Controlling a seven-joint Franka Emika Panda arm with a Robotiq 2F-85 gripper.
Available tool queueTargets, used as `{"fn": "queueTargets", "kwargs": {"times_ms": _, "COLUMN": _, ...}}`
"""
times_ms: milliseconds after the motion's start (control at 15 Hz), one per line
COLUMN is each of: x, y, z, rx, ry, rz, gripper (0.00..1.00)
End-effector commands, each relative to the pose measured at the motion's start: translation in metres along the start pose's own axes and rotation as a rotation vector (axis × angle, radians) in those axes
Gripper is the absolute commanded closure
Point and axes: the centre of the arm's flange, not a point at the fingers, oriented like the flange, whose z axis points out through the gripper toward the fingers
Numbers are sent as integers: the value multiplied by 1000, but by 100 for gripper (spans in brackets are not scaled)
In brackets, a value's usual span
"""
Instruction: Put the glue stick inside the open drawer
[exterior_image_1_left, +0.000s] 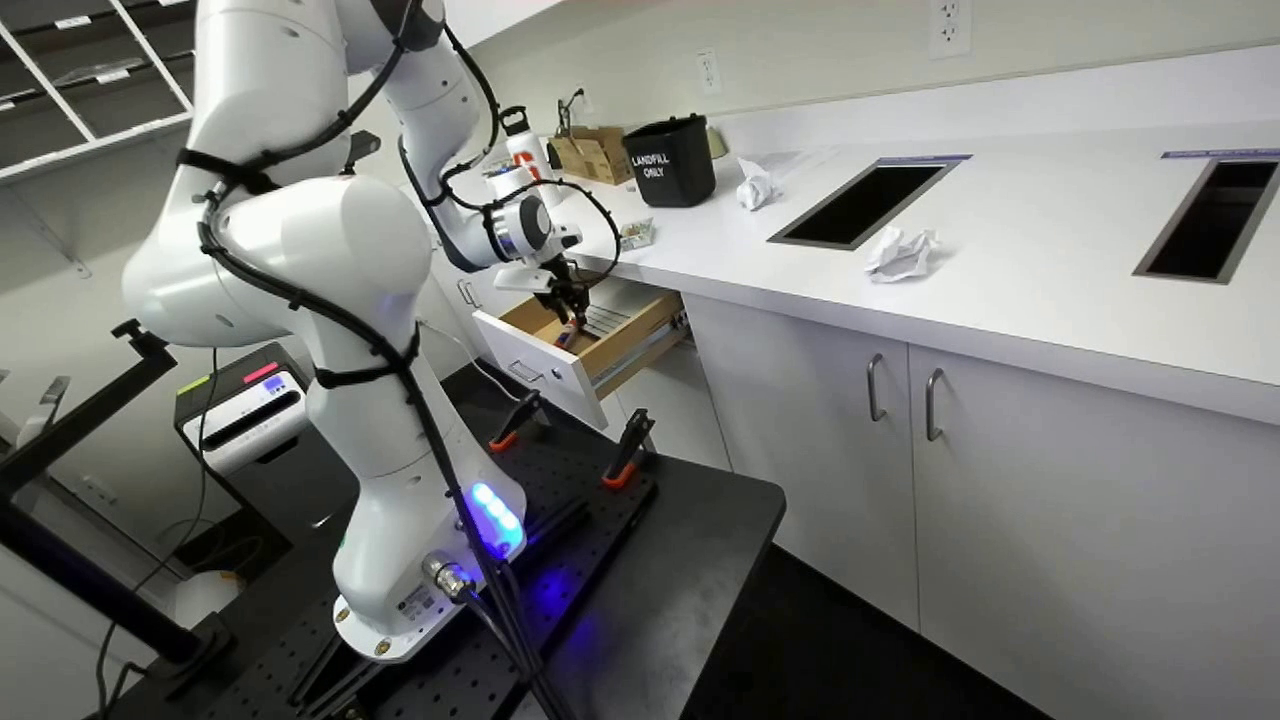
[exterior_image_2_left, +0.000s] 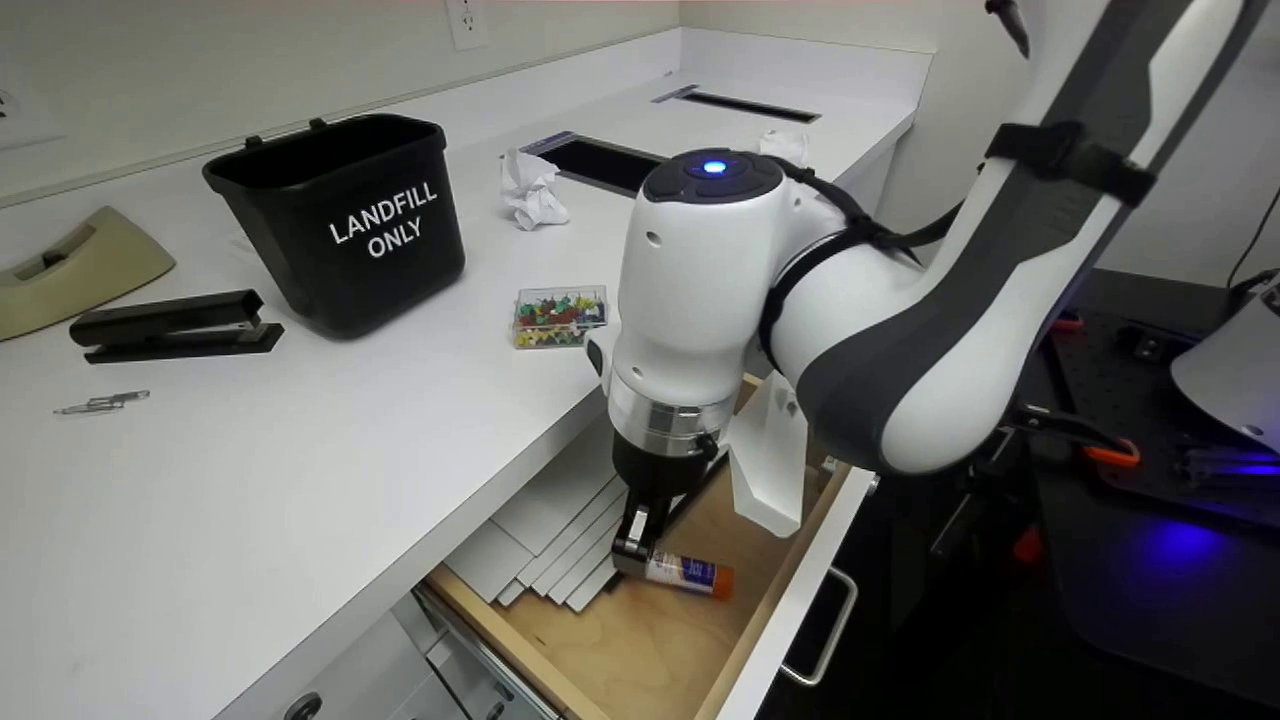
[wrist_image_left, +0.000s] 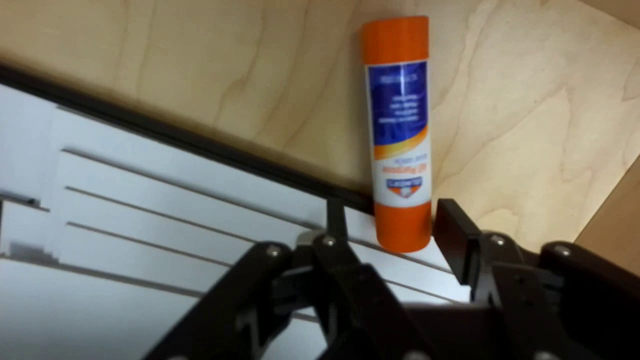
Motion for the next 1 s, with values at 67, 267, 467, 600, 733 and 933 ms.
{"fn": "queueTargets", "kwargs": {"times_ms": 67, "x": 2, "y": -13, "z": -24, "rx": 3, "ry": 28, "rz": -36, "gripper": 9}}
{"fn": "queueTargets", "kwargs": {"times_ms": 267, "x": -4, "y": -24, "z": -56, "rx": 0, "ry": 52, "rz": -67, "gripper": 0}}
{"fn": "queueTargets", "kwargs": {"times_ms": 467, "x": -7, "y": -35, "z": -95, "rx": -10, "ry": 84, "rz": -94, "gripper": 0}}
{"fn": "queueTargets", "kwargs": {"times_ms": 600, "x": -10, "y": -41, "z": -119, "rx": -13, "ry": 87, "rz": -112, "gripper": 0}}
{"fn": "queueTargets", "kwargs": {"times_ms": 733, "x": -13, "y": -45, "z": -138, "rx": -12, "ry": 70, "rz": -123, "gripper": 0}}
{"fn": "queueTargets", "kwargs": {"times_ms": 933, "x": -16, "y": -44, "z": -160, "rx": -40, "ry": 31, "rz": -116, "gripper": 0}}
